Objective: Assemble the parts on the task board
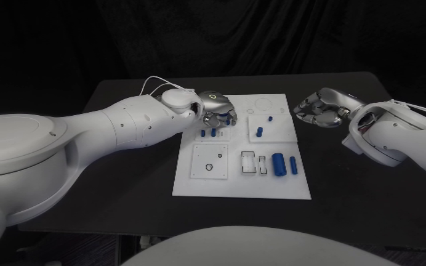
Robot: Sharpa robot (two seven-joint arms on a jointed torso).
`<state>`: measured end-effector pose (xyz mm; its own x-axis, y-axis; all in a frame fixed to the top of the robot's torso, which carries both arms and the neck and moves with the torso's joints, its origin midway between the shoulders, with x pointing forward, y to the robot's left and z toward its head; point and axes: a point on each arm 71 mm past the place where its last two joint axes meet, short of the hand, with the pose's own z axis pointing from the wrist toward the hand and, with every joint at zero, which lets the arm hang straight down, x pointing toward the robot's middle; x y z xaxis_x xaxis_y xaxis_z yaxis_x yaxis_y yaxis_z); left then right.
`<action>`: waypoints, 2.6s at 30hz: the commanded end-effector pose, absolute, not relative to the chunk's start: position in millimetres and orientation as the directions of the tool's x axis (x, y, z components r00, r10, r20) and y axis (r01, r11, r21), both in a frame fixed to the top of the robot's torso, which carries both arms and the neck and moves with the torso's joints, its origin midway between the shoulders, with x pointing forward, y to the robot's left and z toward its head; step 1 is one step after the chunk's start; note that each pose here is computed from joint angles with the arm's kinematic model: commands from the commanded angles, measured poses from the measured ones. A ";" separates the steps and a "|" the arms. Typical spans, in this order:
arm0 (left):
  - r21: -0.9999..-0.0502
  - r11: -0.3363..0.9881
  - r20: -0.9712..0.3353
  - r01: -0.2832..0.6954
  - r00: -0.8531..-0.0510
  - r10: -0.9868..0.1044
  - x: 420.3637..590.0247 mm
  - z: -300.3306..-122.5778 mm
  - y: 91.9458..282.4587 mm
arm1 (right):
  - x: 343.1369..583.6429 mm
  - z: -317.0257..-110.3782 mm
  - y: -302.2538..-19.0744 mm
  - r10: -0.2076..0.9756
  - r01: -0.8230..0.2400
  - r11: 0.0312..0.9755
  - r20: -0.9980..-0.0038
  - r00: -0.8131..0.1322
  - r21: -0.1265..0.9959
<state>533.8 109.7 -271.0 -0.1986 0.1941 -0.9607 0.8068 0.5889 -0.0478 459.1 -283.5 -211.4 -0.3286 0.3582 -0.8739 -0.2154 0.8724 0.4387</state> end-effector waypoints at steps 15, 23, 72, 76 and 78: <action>-0.030 0.596 -0.972 0.803 -0.163 0.171 535.4 -271.4 114.3 | 458.2 -214.1 -283.8 0.347 -0.203 0.878 -0.869 -0.352 0.433; -0.024 0.585 -0.978 0.811 -0.140 0.154 534.1 -269.7 115.3 | 457.9 -214.3 -284.1 0.346 -0.202 0.879 -0.868 -0.356 0.433; -0.025 0.661 -0.981 0.750 -0.144 0.126 516.0 -252.8 181.6 | 456.6 -215.9 -292.9 0.343 -0.176 0.888 -0.867 -0.361 0.424; -0.024 0.664 -0.981 0.747 -0.147 0.129 516.8 -253.9 181.8 | 456.8 -216.3 -292.9 0.342 -0.176 0.889 -0.867 -0.362 0.424; -0.024 0.665 -0.981 0.746 -0.147 0.130 517.4 -254.5 181.3 | 456.8 -216.4 -293.0 0.342 -0.175 0.889 -0.867 -0.362 0.424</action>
